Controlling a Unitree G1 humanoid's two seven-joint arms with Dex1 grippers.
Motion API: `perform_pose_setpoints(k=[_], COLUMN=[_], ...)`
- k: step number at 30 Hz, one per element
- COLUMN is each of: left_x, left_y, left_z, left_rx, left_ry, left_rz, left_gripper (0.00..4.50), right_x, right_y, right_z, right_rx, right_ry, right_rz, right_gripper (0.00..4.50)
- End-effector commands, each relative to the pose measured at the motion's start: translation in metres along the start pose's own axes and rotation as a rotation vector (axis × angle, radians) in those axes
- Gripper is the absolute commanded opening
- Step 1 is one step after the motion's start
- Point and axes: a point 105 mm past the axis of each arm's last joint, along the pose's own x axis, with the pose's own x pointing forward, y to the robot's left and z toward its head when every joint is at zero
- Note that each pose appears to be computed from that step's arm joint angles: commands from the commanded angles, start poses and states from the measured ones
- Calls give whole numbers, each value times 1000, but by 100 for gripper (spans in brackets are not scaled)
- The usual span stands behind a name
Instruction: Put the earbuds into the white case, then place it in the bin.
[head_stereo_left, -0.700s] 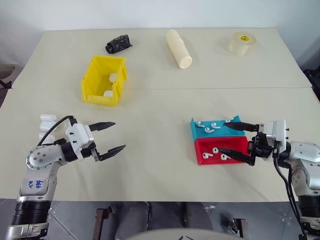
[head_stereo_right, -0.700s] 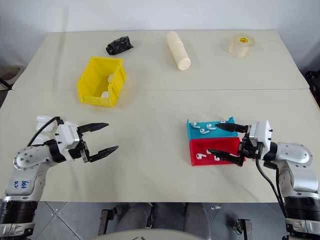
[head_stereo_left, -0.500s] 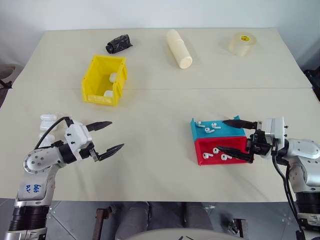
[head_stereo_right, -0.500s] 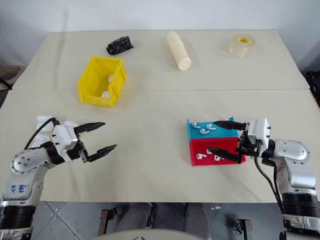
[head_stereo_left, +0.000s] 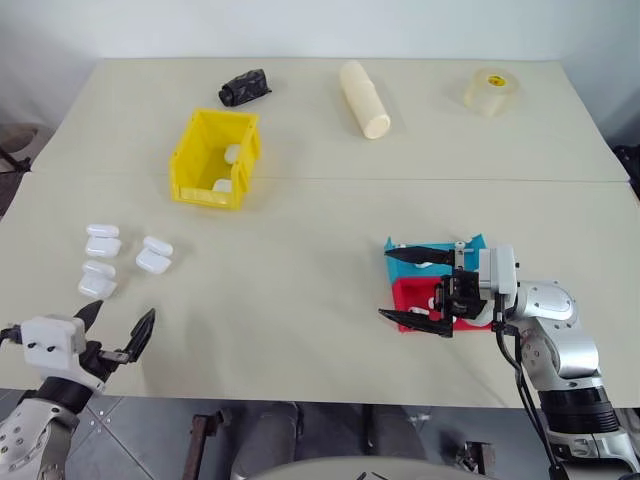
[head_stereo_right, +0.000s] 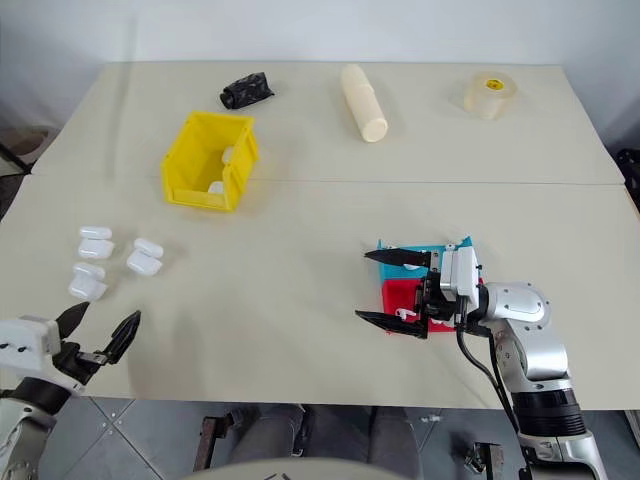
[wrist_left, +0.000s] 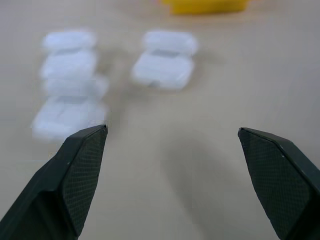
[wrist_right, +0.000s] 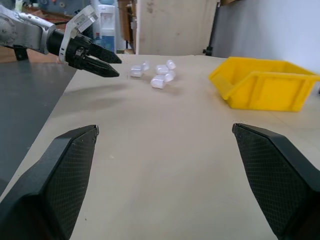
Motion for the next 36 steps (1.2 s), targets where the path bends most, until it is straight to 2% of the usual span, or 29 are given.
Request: perform_pose_setpoints(k=[1, 5, 10, 15, 19, 21, 30, 36], left_x=[1, 17, 40, 63, 75, 82, 99, 115], left_y=[4, -4, -5, 7, 14, 22, 25, 24], left_z=[16, 31, 49, 66, 69, 72, 63, 63], left_rx=[-16, 3, 64, 146, 215, 232, 223, 249], left_ry=[-42, -26, 99, 310, 487, 529, 627, 629], left_rz=[40, -28, -119, -158, -192, -188, -276, -307], left_gripper=[445, 445, 445, 445, 445, 445, 445, 445], right_x=[-2, -8, -14, -11, -7, -5, -1, -1], right_y=[1, 1, 2, -1, -2, -2, 4, 6], right_z=[6, 5, 3, 4, 4, 5, 5, 5], right_rx=[-43, -17, 42, 42, 39, 37, 32, 29], right_ry=[-20, -1, 31, 30, 23, 18, 6, 4], right_rz=[6, -12, -12, -19, -19, -18, -30, -39], right_gripper=[450, 450, 450, 450, 450, 450, 450, 450])
